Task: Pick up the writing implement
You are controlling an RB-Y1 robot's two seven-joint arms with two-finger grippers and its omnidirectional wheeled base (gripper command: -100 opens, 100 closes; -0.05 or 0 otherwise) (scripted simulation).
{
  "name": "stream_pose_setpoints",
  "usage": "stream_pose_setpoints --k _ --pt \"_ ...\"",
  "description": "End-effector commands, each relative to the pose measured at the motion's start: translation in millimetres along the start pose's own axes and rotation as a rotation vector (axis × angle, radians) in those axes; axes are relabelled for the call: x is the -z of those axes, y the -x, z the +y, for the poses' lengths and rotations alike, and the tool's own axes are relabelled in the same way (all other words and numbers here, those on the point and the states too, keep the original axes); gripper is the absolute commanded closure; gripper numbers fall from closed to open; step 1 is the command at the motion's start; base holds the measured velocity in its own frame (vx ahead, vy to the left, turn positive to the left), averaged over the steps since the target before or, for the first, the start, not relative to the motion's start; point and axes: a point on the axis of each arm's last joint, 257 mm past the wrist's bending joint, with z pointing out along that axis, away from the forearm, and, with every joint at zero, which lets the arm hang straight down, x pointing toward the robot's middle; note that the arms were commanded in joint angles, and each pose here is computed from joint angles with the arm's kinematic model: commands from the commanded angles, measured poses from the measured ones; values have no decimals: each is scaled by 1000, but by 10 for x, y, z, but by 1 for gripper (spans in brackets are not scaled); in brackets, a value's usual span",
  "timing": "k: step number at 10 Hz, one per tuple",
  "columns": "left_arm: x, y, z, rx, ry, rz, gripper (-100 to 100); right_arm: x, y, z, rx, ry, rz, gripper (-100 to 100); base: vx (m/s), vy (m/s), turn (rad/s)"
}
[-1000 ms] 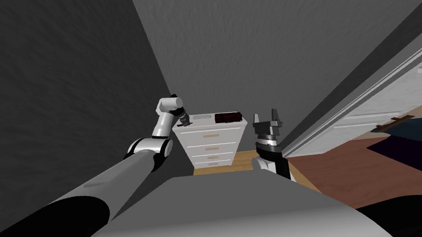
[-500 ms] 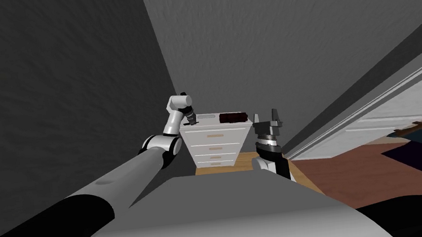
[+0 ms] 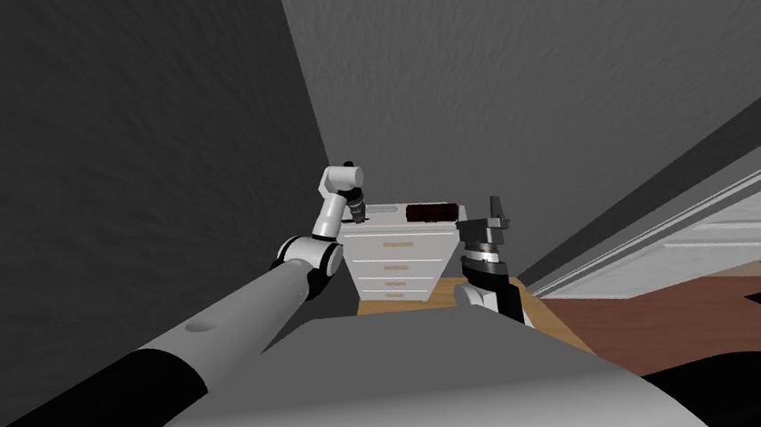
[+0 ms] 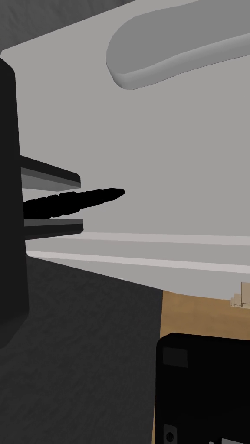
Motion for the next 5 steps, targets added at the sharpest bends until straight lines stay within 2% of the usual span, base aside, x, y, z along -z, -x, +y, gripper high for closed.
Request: stream_pose_setpoints --k 1,2,3,4,5 --pt "64 -222 -1 -33 2 -19 100 0 0 0 0 0 0 0 10 97 172" --pt "121 -353 -20 -49 -15 -24 100 0 0 0 0 0 0 0 5 53 14" --pt "96 -498 41 -68 -5 -7 100 0 0 0 0 0 0 0 1 16 -24" --pt "108 -400 37 -54 -8 -14 100 0 -1 0 0 0 0 0 -3 1 -14" --pt "105 -420 49 -56 -6 -13 0 0 -1 0 0 0 0 0 0 0 0"
